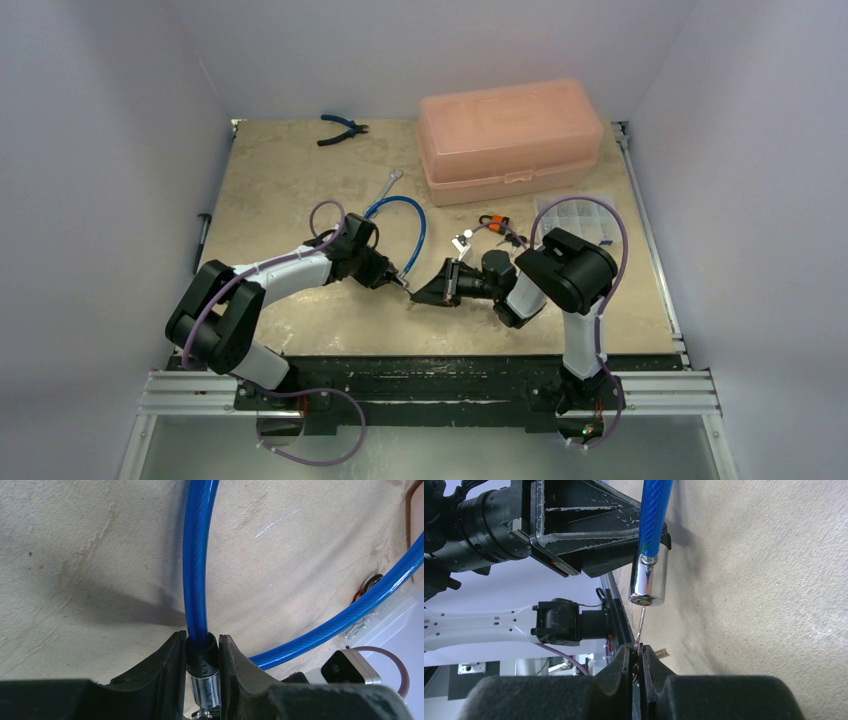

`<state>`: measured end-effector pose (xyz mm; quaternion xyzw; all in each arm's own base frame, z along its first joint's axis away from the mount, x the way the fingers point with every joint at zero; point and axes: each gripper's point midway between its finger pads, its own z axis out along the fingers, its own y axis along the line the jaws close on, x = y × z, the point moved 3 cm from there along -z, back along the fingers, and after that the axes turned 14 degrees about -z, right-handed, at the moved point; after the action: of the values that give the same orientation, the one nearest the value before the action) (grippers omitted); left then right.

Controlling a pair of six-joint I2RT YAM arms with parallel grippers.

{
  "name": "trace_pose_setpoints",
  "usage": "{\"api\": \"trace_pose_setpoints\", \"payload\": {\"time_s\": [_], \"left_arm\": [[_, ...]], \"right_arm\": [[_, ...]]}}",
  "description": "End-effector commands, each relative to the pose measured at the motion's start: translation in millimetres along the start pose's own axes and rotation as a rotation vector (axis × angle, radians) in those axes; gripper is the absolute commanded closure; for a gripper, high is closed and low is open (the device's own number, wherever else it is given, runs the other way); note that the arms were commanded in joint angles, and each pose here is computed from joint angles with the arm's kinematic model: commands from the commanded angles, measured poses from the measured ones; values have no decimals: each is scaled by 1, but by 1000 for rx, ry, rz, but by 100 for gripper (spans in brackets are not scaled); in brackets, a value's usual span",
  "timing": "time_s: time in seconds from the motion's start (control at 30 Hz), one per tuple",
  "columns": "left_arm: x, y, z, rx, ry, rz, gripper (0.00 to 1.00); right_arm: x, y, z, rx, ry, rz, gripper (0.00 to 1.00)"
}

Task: Unlock with the key

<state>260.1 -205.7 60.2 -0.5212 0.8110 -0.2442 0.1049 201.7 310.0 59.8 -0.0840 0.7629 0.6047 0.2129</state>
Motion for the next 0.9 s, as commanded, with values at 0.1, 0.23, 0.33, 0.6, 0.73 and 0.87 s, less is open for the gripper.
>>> {"api": "trace_pose_setpoints", "payload": {"time_s": [0.1,0.23,0.33,0.6,0.73,0.87], "left_arm": [[5,-25,-7,84,35,-13,100],[5,-24,-7,81,31,-9,100],[4,-24,-7,79,29,-7,100],[3,-22,-5,68,23,3,100],[3,-21,-5,66,25,5,100],[3,-20,-4,63,24,7,100]], "right_arm": [[-11,11,4,-38,-34,-48,100],[-12,13,4,-41,-34,-55,100],[-12,13,4,-42,-34,-56,100],[-12,14,4,-45,-31,-59,100],[-12,13,4,-45,-30,-60,100],[-12,12,4,-42,-32,-59,100]]}}
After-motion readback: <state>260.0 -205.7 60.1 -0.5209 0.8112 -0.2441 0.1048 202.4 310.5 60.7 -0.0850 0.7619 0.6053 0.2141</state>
